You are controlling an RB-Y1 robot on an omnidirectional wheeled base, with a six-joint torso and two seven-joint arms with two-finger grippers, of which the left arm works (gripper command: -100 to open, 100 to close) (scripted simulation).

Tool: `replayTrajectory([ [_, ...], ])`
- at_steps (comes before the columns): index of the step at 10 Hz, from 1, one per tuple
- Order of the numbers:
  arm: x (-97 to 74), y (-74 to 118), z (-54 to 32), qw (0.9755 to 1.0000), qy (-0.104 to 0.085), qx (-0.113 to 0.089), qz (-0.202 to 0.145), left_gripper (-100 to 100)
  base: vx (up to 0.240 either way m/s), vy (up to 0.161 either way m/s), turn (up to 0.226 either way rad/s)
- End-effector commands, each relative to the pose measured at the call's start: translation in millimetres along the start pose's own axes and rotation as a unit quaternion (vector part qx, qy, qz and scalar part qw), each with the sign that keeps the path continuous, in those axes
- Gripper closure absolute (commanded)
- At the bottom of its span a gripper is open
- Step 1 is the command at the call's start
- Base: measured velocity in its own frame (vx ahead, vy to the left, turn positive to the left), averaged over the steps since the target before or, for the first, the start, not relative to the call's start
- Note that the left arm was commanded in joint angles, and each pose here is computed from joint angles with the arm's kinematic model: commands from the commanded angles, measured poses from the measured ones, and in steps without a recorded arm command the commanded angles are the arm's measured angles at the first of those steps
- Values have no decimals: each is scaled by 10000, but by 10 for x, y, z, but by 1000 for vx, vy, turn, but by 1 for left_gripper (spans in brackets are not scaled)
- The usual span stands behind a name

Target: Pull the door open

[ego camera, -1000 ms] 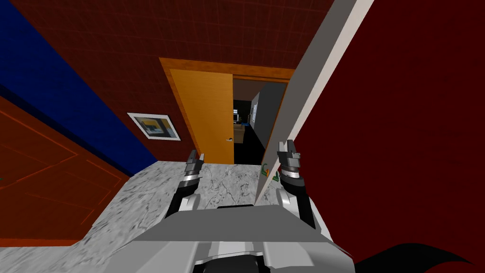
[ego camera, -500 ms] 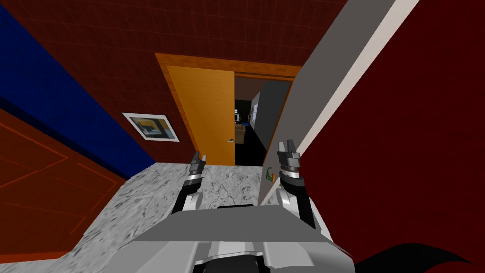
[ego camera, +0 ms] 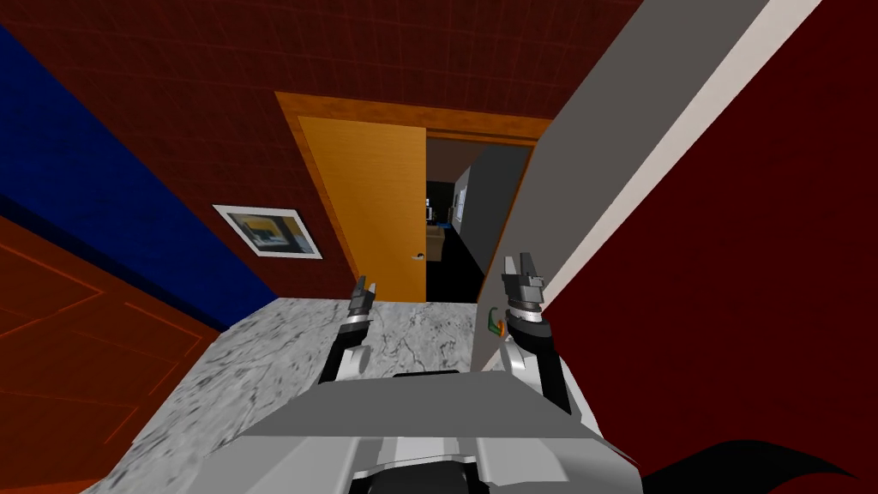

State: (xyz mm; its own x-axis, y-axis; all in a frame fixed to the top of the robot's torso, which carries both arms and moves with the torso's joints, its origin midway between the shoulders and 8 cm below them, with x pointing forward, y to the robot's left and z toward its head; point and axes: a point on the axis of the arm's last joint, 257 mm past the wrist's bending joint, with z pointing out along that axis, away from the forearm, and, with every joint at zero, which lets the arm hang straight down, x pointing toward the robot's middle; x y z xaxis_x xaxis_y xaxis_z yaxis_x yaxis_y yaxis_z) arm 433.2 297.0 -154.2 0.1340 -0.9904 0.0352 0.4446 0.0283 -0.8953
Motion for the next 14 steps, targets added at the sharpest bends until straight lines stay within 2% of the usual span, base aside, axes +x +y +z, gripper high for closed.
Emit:
replayTrajectory([
  [1,-1,119,3,10000,-25,-63,14,-100,93,62,-35],
  [2,-7,177,-21,9999,-30,-128,20,-100,66,45,-13],
  [6,-19,503,-12,9994,-104,-333,52,-100,79,46,-34],
  [8,-27,635,-39,9989,-129,-446,69,-100,64,22,-20],
  [9,-27,636,-40,9989,-130,-448,69,-100,50,17,-14],
  [12,-28,862,-41,9980,-199,-601,96,-100,73,22,-50],
  [14,-32,984,-74,9971,-226,-715,114,-100,68,27,-28],
])
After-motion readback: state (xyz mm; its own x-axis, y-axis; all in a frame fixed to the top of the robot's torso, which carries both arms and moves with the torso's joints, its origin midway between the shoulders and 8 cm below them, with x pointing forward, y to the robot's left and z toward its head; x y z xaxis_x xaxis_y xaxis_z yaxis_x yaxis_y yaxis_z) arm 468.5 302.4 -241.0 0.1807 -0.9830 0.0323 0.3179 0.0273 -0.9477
